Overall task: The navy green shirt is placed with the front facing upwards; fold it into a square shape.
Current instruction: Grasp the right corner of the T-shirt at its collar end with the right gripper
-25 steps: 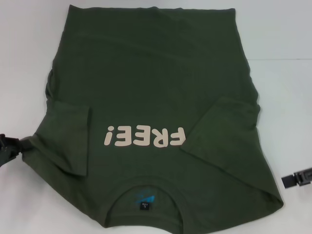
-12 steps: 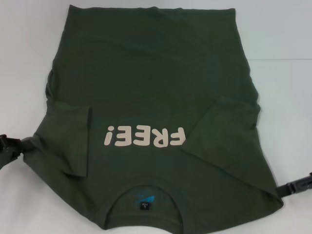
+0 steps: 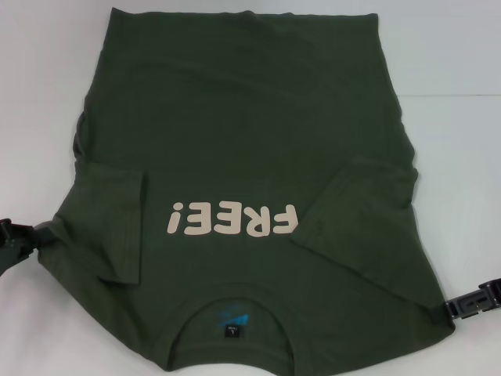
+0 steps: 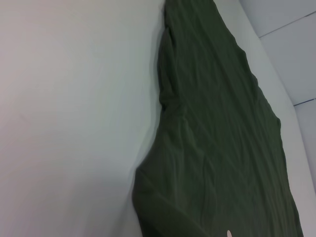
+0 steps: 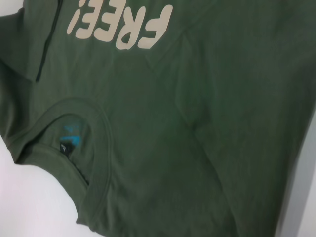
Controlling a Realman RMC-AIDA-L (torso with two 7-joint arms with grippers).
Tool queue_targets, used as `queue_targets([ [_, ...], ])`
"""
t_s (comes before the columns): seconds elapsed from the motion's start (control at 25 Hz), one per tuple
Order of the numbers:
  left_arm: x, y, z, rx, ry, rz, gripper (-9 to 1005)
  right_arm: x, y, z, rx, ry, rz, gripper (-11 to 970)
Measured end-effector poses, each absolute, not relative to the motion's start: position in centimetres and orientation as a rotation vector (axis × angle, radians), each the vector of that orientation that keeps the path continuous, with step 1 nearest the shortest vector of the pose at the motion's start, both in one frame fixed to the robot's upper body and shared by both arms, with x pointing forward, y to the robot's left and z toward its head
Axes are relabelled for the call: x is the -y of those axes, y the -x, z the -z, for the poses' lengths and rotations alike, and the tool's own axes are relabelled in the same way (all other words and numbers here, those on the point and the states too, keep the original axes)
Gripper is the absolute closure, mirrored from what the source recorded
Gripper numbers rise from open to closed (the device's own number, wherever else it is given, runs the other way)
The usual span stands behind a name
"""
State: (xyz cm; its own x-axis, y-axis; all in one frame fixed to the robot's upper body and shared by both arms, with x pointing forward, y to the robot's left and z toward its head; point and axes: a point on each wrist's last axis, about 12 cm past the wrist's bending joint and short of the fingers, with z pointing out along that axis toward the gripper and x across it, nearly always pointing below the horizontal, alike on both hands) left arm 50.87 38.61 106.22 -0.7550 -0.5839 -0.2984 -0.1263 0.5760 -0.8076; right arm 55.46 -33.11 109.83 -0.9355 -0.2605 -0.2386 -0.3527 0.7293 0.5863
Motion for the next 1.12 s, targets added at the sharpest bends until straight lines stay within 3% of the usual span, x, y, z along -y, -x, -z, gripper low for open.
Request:
queue_targets([
  [1.12,-38.7,-50.9,-106.1,-2.254,0.582,1.089,990,31.8,-56.4,-110.0,-2.818,0.551,-0.929,87],
])
